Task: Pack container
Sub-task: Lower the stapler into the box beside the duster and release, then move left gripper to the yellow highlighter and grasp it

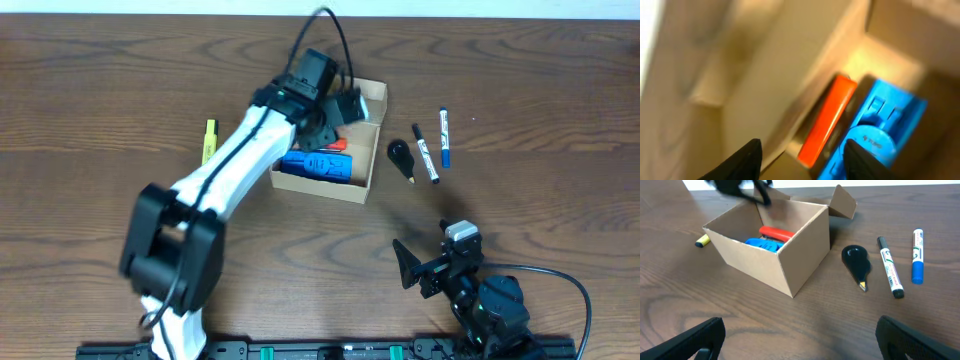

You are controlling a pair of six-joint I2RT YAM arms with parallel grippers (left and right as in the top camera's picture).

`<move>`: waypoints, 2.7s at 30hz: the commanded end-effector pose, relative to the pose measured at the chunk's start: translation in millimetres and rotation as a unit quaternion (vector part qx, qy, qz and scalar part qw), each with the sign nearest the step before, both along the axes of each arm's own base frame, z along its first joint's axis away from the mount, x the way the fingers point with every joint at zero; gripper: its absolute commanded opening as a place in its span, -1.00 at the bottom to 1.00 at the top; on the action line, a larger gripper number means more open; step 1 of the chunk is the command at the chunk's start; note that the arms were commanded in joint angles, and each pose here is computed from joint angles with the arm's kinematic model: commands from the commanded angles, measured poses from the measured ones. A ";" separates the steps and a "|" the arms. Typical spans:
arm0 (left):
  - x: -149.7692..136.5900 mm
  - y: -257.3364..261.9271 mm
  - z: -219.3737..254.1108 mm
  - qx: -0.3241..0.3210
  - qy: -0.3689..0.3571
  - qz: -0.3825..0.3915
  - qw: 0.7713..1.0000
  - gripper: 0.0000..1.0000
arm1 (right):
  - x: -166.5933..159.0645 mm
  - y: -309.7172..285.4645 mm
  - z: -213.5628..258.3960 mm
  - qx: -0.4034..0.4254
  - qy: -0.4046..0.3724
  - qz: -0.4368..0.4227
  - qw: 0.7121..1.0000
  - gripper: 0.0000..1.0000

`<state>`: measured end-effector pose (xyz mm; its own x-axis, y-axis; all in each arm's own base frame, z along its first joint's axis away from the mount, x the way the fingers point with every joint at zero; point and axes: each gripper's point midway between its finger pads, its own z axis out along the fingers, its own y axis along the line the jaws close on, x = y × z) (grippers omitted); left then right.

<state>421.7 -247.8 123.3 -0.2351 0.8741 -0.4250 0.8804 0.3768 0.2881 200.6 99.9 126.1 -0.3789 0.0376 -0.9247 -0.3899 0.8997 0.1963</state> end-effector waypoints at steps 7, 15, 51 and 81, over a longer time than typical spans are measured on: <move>-25.0 46.3 118.1 -0.067 -0.052 0.181 0.980 0.20 | -0.1 0.2 -1.3 -0.002 -0.002 0.001 1.000 0.98; -72.8 126.0 113.9 0.017 0.002 0.334 0.942 0.13 | -0.1 0.2 -1.3 -0.002 -0.002 0.001 1.000 0.98; -57.0 217.3 81.8 -0.154 0.149 0.439 0.873 -0.04 | -0.1 0.2 -1.3 -0.002 -0.002 0.001 1.000 0.99; -58.9 232.3 77.9 -0.107 0.129 0.439 0.883 0.30 | -6.4 32.1 48.1 0.152 -0.024 0.066 0.986 0.98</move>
<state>363.0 -23.9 207.7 -0.8886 0.1987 -0.4133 0.2549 0.9632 -0.0850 193.7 132.4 177.9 -0.3402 0.2635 -0.9027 -0.5254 0.7428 0.4149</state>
